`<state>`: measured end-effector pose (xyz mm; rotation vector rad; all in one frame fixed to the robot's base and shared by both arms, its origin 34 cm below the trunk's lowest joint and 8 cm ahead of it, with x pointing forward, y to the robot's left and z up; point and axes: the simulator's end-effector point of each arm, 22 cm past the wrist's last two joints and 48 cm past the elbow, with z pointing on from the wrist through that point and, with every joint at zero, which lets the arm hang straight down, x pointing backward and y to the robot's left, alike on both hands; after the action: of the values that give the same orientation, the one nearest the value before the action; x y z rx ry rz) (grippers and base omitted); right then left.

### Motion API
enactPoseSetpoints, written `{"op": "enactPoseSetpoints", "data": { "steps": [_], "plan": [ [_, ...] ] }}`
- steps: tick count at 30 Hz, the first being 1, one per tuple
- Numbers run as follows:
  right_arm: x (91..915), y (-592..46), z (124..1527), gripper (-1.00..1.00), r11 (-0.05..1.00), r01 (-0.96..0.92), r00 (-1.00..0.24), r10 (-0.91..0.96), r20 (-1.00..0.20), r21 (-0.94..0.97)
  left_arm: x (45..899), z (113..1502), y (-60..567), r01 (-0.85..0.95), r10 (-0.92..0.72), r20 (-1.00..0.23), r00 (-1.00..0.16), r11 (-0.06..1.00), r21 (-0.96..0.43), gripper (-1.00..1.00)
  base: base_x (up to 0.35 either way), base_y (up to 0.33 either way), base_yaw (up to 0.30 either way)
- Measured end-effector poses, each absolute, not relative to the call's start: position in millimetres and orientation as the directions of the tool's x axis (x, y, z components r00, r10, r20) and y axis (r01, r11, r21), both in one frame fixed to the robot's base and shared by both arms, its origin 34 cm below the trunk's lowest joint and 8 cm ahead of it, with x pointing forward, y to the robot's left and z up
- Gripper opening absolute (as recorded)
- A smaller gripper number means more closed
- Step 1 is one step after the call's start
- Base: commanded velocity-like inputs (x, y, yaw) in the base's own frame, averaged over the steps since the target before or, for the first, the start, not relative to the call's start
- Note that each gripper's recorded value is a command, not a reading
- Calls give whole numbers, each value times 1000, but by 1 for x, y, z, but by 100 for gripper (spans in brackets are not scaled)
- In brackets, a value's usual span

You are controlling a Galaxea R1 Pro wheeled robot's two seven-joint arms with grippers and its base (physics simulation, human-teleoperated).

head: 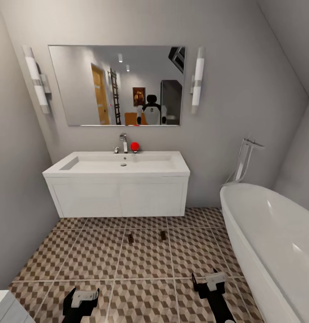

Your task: Take the four mousetraps from the cabinet in the bathroom and place them on the bathroom floor. Make sure all four end up on the same floor surface, and ensure that at least two of them are either under or directly next to the same bathroom sink.

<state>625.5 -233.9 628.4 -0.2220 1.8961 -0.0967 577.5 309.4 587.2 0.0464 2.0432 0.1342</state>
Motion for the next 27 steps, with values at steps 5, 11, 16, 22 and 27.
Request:
{"op": "enactPoseSetpoints", "data": {
  "steps": [5, 11, 16, 22, 27],
  "plan": [
    [627, -228, 640, 100, 980, -107, -310, -195, -931, -170, 579, 598, 309, -26, 91, -887, -454, 993, 115, 100, 0, 0, 0],
    [628, -227, 651, 100, 980, -107, -308, -194, -931, -168, 580, 609, 309, -26, 91, -887, -453, 993, 115, 100, 0, 0, 0],
    [628, -227, 659, 100, 980, -108, -309, -194, -931, -168, 580, 618, 309, -26, 91, -887, -453, 993, 114, 100, 0, 0, 0],
    [628, -227, 669, 100, 980, -108, -310, -194, -931, -168, 580, 627, 308, -25, 90, -887, -453, 993, 114, 100, 0, 0, 0],
    [628, -227, 677, 100, 980, -108, -310, -194, -931, -168, 580, 635, 308, -25, 90, -886, -454, 993, 114, 100, 0, 0, 0]
  ]
}}
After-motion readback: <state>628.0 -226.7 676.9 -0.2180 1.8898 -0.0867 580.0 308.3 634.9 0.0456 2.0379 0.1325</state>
